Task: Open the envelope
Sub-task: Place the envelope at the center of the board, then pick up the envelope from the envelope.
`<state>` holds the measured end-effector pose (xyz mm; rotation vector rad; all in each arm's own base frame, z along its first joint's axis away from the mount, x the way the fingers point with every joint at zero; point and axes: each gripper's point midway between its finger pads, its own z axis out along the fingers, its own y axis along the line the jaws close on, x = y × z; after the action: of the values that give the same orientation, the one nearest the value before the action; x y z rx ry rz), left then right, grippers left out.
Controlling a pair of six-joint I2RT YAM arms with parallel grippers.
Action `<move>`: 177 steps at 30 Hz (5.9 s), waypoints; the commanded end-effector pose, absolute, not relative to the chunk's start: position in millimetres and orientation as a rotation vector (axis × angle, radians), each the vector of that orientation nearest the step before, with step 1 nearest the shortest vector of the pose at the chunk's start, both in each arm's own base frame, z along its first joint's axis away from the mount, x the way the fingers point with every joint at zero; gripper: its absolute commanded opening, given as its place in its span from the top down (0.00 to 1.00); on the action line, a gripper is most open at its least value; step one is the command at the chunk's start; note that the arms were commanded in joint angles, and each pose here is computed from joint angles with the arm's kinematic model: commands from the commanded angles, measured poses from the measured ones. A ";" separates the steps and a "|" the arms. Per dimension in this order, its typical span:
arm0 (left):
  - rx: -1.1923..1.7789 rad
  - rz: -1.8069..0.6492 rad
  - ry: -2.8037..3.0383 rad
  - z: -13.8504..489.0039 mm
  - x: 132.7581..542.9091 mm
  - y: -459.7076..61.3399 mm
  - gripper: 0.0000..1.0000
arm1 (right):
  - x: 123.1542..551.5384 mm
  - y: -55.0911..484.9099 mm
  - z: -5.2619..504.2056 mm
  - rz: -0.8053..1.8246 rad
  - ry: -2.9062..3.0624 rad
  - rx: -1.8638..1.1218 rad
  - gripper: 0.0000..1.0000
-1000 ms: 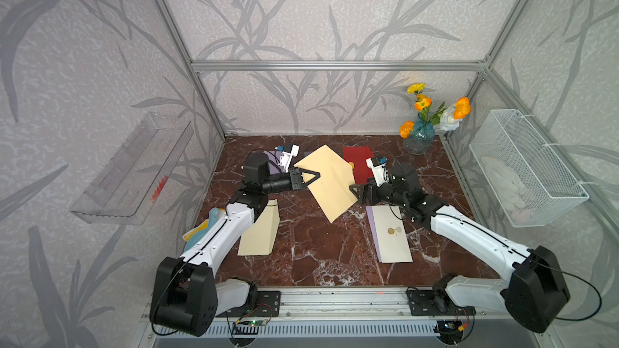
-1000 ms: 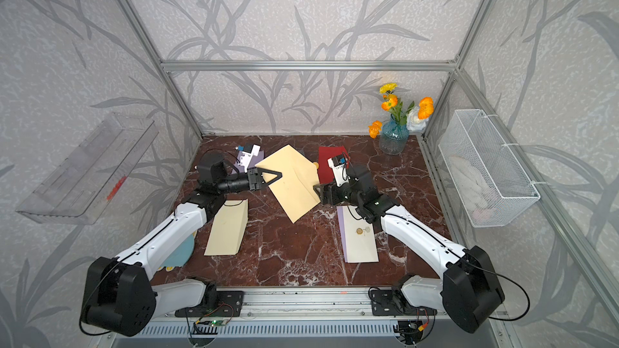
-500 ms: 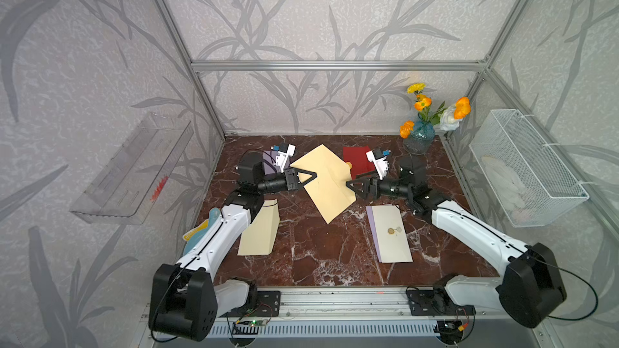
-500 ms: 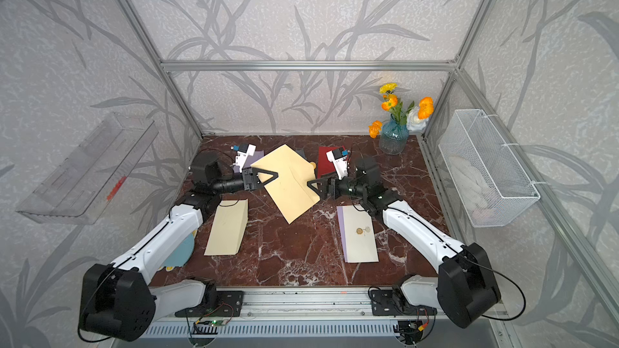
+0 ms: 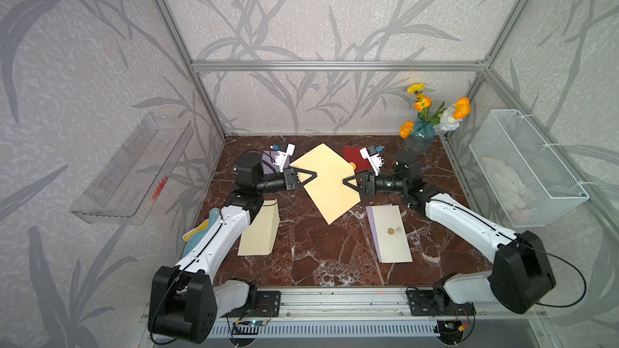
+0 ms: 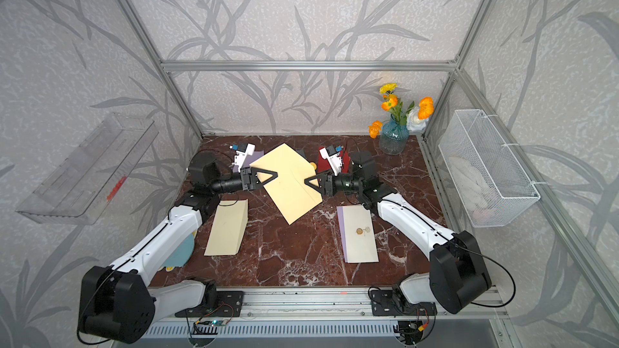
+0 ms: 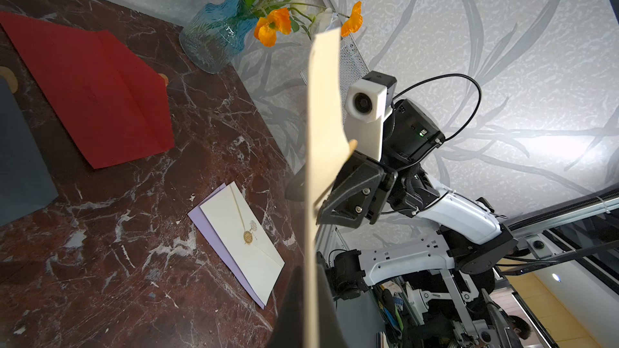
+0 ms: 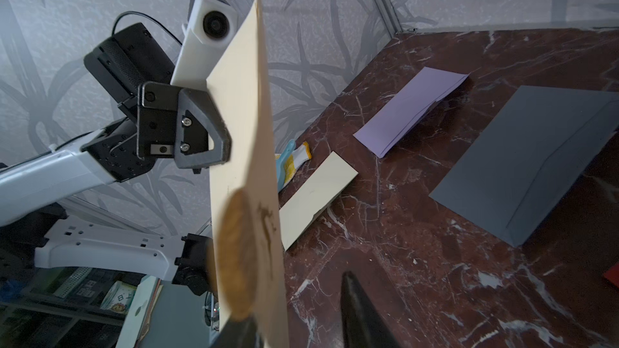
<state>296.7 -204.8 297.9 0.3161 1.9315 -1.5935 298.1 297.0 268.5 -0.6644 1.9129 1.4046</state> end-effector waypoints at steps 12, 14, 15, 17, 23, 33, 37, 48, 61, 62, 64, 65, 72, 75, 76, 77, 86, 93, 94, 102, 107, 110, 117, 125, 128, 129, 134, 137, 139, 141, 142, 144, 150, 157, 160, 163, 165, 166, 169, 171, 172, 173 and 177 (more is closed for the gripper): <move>0.343 -1.559 1.965 296.3 293.3 -202.4 1.00 | 289.7 307.9 288.3 1.533 1.825 -0.780 1.00; 0.321 -1.534 1.988 292.1 296.9 -200.1 1.00 | 288.2 308.7 290.3 1.544 1.819 -0.784 1.00; 0.308 -1.525 1.995 290.4 299.2 -198.9 1.00 | 287.9 308.7 291.0 1.552 1.818 -0.784 1.00; 0.274 -1.503 2.021 283.9 304.0 -196.4 0.92 | 287.7 309.7 292.7 1.567 1.814 -0.781 1.00; 0.230 -1.444 2.089 265.1 312.8 -192.2 0.59 | 293.8 311.4 291.4 1.593 1.829 -0.734 1.00; 0.069 -1.074 2.148 253.8 324.6 -151.0 0.48 | 330.8 306.5 268.7 1.512 1.928 -0.463 1.00; 0.023 -1.010 2.170 249.2 324.6 -141.0 0.44 | 346.4 300.1 249.6 1.442 1.971 -0.306 1.00; -0.048 -0.882 2.151 253.7 321.1 -121.2 0.32 | 335.3 330.9 179.4 1.384 2.075 -0.013 1.00; -0.124 -0.852 2.105 260.9 320.4 -106.0 0.30 | 308.7 359.8 106.7 1.392 2.118 0.267 1.00; -0.130 -0.852 2.100 261.4 319.8 -104.7 0.30 | 306.2 361.5 101.4 1.398 2.115 0.293 1.00; -0.142 -0.849 2.088 262.8 319.7 -101.9 0.30 | 300.7 367.1 93.0 1.405 2.117 0.321 1.00; -0.151 -0.850 2.086 263.0 320.0 -100.3 0.29 | 298.4 369.8 88.8 1.405 2.121 0.330 1.00; -0.185 -0.892 2.082 261.9 324.3 -98.1 0.29 | 285.4 372.9 55.5 1.389 2.149 0.442 1.00; -0.196 -0.906 2.084 260.1 326.1 -98.3 0.29 | 282.7 375.0 45.8 1.407 2.157 0.476 1.00; -0.198 -0.909 2.086 259.3 326.3 -98.2 0.29 | 281.2 377.0 43.6 1.415 2.165 0.480 1.00; -0.197 -0.912 2.087 259.0 326.4 -98.5 0.29 | 280.3 378.7 42.3 1.422 2.173 0.482 1.00; -0.204 -0.929 2.082 257.7 326.5 -98.7 0.29 | 267.5 393.4 38.3 1.461 2.231 0.436 1.00; -0.208 -0.955 2.079 256.7 327.4 -100.0 0.29 | 259.0 393.1 36.0 1.459 2.258 0.407 1.00; -0.207 -0.953 2.078 257.1 327.3 -99.8 0.29 | 257.6 393.4 35.8 1.459 2.263 0.402 1.00; -0.208 -0.958 2.079 256.9 327.6 -99.7 0.29 | 254.1 397.2 29.4 1.483 2.293 0.410 0.90; -0.210 -0.955 2.078 257.1 327.1 -98.9 0.29 | 253.8 392.6 30.7 1.450 2.302 0.408 0.78; -0.209 -0.956 2.077 257.4 327.5 -99.1 0.29 | 252.2 393.2 30.8 1.451 2.314 0.402 0.71; -0.210 -0.962 2.080 256.5 328.3 -99.4 0.29 | 251.9 377.8 33.0 1.368 2.320 0.417 0.56; -0.205 -0.999 2.077 256.2 334.5 -103.4 0.28 | 250.9 317.6 47.2 0.993 2.371 0.401 0.47; -0.198 -1.025 2.086 254.0 338.7 -107.0 0.29 | 251.9 293.7 63.1 0.845 2.355 0.355 0.44; -0.199 -1.031 2.088 252.5 340.0 -107.8 0.29 | 253.6 286.1 69.5 0.802 2.339 0.342 0.43; -0.179 -1.068 2.109 245.8 348.5 -121.0 0.30 | 267.6 243.0 106.6 0.505 2.260 0.237 0.31; -0.124 -1.072 2.144 238.1 354.0 -140.3 0.36 | 282.9 225.2 125.8 0.350 2.266 0.170 0.29; -0.075 -1.069 2.181 230.9 357.6 -157.0 0.36 | 294.6 213.0 132.2 0.263 2.301 0.154 0.29; -0.024 -1.065 2.228 220.4 361.0 -176.1 0.37 | 305.1 199.8 137.5 0.170 2.318 0.149 0.29; 0.002 -1.066 2.251 215.2 362.4 -186.7 0.37 | 310.5 195.1 140.7 0.137 2.316 0.137 0.30; 0.039 -1.078 2.292 205.2 366.1 -202.7 0.38 | 318.0 187.8 142.3 0.108 2.321 0.129 0.29; 0.097 -1.162 2.382 177.9 374.4 -243.2 0.44 | 326.3 159.8 121.2 0.124 2.402 0.230 0.29; 0.152 -1.265 2.441 152.2 370.3 -287.2 0.45 | 315.1 140.9 81.9 0.096 2.524 0.323 0.27; 0.174 -1.304 2.461 144.0 366.7 -303.6 0.45 | 309.4 132.3 62.7 0.124 2.595 0.393 0.26; 0.203 -1.322 2.472 140.6 364.8 -317.0 0.45 | 304.3 121.4 53.0 0.116 2.619 0.440 0.26; 0.214 -1.339 2.477 138.2 364.1 -325.6 0.45 | 301.1 115.7 49.8 0.124 2.620 0.471 0.26; 0.221 -1.360 2.480 136.7 362.7 -332.0 0.45 | 299.3 112.8 48.9 0.133 2.620 0.489 0.26; 0.229 -1.411 2.493 128.9 360.2 -347.5 0.47 | 290.7 102.3 44.4 0.134 2.630 0.542 0.26; 0.215 -1.432 2.495 124.0 360.6 -353.7 0.47 | 283.8 98.3 41.8 0.129 2.634 0.564 0.26; 0.214 -1.446 2.492 123.1 360.5 -357.4 0.47 | 280.0 95.8 39.7 0.126 2.637 0.586 0.26; 0.219 -1.456 2.490 122.6 360.1 -361.1 0.48 | 276.8 94.0 37.5 0.126 2.638 0.607 0.24; 0.261 -1.461 2.519 117.3 355.4 -375.6 0.48 | 269.4 89.1 28.5 0.132 2.652 0.649 0.19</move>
<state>352.5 -358.7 101.2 0.2059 2.5670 -1.4099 277.1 93.2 32.3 0.5968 2.6409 0.1230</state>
